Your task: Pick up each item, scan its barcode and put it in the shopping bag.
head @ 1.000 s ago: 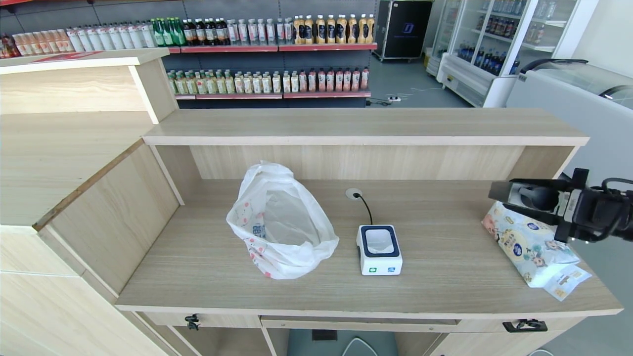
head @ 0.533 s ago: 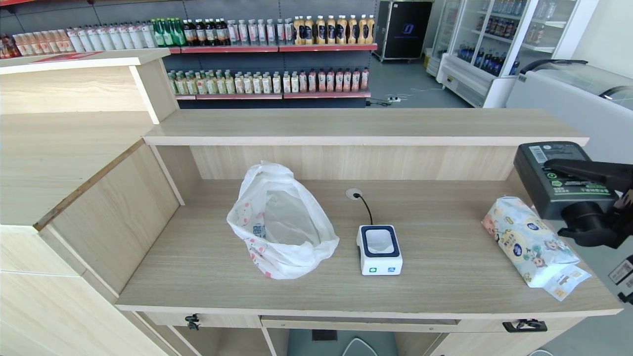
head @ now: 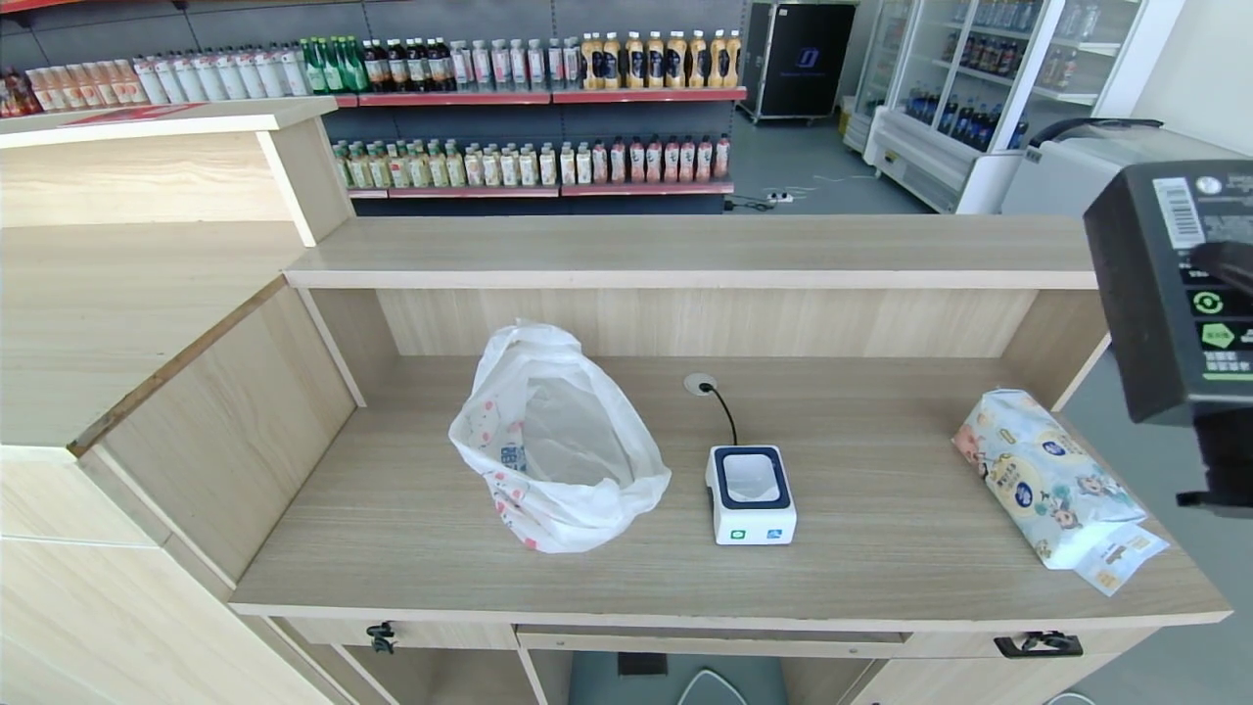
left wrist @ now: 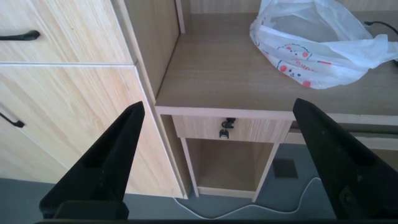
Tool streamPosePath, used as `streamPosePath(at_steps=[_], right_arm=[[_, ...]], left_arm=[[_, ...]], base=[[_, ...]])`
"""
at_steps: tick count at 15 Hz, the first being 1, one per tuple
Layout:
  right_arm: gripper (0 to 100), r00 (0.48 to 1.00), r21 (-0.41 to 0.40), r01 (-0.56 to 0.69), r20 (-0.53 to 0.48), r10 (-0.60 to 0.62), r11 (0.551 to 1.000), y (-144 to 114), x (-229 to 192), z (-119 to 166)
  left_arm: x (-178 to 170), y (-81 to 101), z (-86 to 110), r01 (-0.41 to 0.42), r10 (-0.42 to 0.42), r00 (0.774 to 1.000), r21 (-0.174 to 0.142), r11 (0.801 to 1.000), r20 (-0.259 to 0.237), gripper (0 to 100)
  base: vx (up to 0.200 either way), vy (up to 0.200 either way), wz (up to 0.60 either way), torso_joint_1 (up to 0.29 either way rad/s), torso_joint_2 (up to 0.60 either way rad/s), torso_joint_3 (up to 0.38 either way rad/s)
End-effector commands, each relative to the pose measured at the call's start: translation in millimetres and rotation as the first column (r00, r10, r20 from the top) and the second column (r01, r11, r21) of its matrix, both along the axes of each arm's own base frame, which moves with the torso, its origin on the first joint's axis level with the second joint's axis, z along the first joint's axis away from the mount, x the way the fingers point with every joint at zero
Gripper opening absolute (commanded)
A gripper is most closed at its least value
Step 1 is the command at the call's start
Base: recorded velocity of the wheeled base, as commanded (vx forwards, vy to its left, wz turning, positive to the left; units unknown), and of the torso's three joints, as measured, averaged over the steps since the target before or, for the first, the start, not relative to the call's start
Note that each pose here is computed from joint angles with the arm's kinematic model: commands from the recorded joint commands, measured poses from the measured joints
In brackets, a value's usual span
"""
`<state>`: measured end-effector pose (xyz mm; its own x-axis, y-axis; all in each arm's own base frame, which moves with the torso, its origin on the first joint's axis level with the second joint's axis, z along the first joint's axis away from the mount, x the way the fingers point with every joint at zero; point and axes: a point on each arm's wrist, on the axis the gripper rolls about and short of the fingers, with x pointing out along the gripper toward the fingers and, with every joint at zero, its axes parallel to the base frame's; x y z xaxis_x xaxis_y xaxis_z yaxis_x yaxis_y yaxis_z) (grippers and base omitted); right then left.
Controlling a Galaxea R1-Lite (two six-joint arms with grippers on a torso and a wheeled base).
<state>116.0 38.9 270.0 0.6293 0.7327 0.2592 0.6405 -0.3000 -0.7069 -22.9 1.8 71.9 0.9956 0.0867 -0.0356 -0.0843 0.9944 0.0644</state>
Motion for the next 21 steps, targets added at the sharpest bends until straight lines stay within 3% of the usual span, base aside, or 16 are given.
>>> streamPosePath(at_steps=[1, 3, 5, 9, 15, 21], right_arm=[[0, 0.995, -0.002, -0.033, 0.098, 0.033, 0.999, 4, -23, 5], [0, 0.991, -0.025, -0.048, 0.122, 0.051, 0.999, 9, -25, 2], [0, 0.968, -0.075, -0.12, 0.212, 0.133, 0.99, 13, -40, 1], [0, 0.952, -0.093, -0.112, 0.275, 0.133, 0.989, 6, -56, 2], [0, 0.972, -0.202, -0.132, 0.168, 0.167, 0.97, 1, -69, -15], [0, 0.978, -0.222, -0.148, 0.113, 0.176, 0.964, 9, -63, -19]], left_arm=[[0, 0.0, 0.0, -0.001, 0.001, 1.0, 0.0, 1.0, 0.0, 100], [0, 0.0, 0.0, -0.001, 0.001, 1.0, 0.0, 1.0, 0.0, 100], [0, 0.0, 0.0, -0.001, 0.001, 1.0, 0.0, 1.0, 0.0, 100], [0, 0.0, 0.0, -0.001, 0.001, 1.0, 0.0, 1.0, 0.0, 100], [0, 0.0, 0.0, -0.001, 0.001, 1.0, 0.0, 1.0, 0.0, 100], [0, 0.0, 0.0, -0.001, 0.001, 1.0, 0.0, 1.0, 0.0, 100]], base=[[0.0, 0.0, 0.0, 0.0, 0.0, 0.0], [0.0, 0.0, 0.0, 0.0, 0.0, 0.0], [0.0, 0.0, 0.0, 0.0, 0.0, 0.0], [0.0, 0.0, 0.0, 0.0, 0.0, 0.0], [0.0, 0.0, 0.0, 0.0, 0.0, 0.0], [0.0, 0.0, 0.0, 0.0, 0.0, 0.0]])
